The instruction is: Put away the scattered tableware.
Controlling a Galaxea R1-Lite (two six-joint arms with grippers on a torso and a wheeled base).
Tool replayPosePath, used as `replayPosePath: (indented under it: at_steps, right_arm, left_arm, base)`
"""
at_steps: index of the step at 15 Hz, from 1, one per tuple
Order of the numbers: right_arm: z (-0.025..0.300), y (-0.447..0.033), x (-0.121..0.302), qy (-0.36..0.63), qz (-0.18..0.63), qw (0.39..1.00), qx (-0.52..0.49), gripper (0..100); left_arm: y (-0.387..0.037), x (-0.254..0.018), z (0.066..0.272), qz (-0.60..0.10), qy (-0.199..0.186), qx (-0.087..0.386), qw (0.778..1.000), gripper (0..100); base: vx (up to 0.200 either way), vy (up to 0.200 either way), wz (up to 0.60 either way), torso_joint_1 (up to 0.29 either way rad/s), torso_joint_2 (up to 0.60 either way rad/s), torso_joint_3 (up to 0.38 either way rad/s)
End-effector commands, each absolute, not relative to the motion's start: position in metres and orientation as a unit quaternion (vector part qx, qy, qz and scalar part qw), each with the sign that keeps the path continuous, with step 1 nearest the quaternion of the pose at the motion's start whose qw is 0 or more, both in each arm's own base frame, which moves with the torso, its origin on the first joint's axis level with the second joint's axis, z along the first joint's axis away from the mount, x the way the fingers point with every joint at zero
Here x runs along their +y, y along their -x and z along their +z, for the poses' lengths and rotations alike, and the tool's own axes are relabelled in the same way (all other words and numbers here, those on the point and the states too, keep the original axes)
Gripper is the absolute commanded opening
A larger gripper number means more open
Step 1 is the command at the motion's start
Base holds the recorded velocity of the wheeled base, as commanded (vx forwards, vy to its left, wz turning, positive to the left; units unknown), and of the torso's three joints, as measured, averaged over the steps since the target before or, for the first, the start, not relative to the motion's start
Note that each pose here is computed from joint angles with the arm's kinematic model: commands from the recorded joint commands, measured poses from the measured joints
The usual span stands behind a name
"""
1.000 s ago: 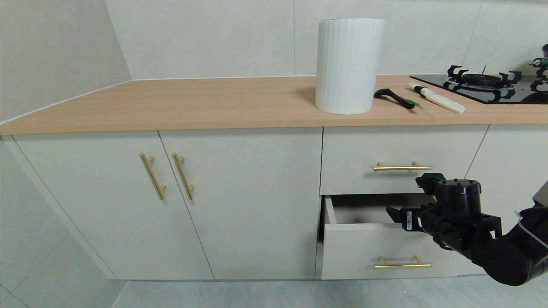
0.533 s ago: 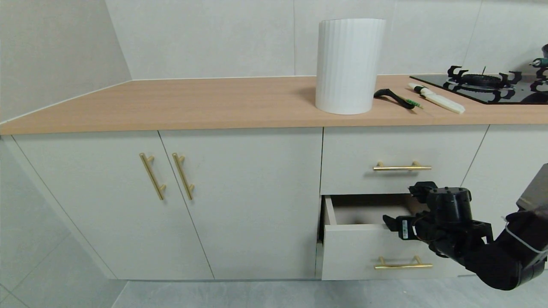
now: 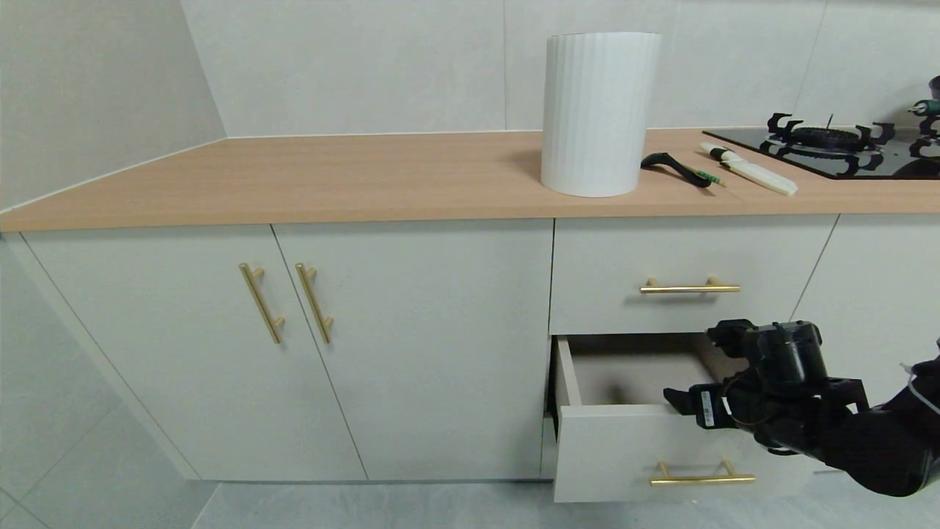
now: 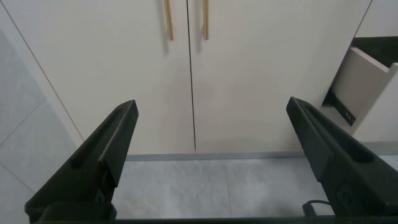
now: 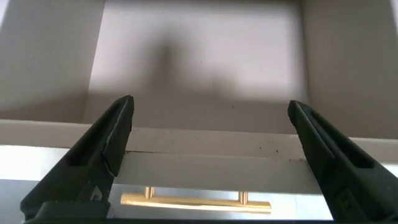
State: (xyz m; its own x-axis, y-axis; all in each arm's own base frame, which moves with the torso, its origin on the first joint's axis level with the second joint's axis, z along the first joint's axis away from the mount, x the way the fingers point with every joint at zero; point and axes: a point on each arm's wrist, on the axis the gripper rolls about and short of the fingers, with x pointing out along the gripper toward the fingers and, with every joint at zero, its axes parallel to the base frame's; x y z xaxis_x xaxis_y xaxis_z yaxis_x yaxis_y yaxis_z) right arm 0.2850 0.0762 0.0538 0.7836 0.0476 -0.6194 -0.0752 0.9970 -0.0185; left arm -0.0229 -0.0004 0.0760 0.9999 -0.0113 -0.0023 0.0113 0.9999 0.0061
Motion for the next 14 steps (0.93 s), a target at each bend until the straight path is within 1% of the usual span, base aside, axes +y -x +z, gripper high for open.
replayPosePath:
  at_steps: [1, 7, 14]
  right_arm:
    - [0.073, -0.276, 0.074, 0.020, 0.045, 0.945, 0.322, 100]
    - [0.074, -0.263, 0.072, 0.059, 0.065, 0.925, 0.370, 100]
    - [0.088, -0.234, 0.070, 0.104, 0.114, 0.887, 0.435, 100]
  left_arm:
    - [0.023, 0.000, 0.076, -0.005, -0.003, 0.002, 1.000, 100]
    - [0.023, 0.000, 0.075, -0.005, -0.003, 0.002, 1.000, 100]
    - [0.023, 0.000, 0.076, -0.005, -0.003, 0.002, 1.000, 100]
  base:
    - [0.000, 0.000, 0.00, 0.000, 0.00, 0.000]
    - [0.000, 0.000, 0.00, 0.000, 0.00, 0.000]
    - [0.000, 0.000, 0.00, 0.000, 0.00, 0.000]
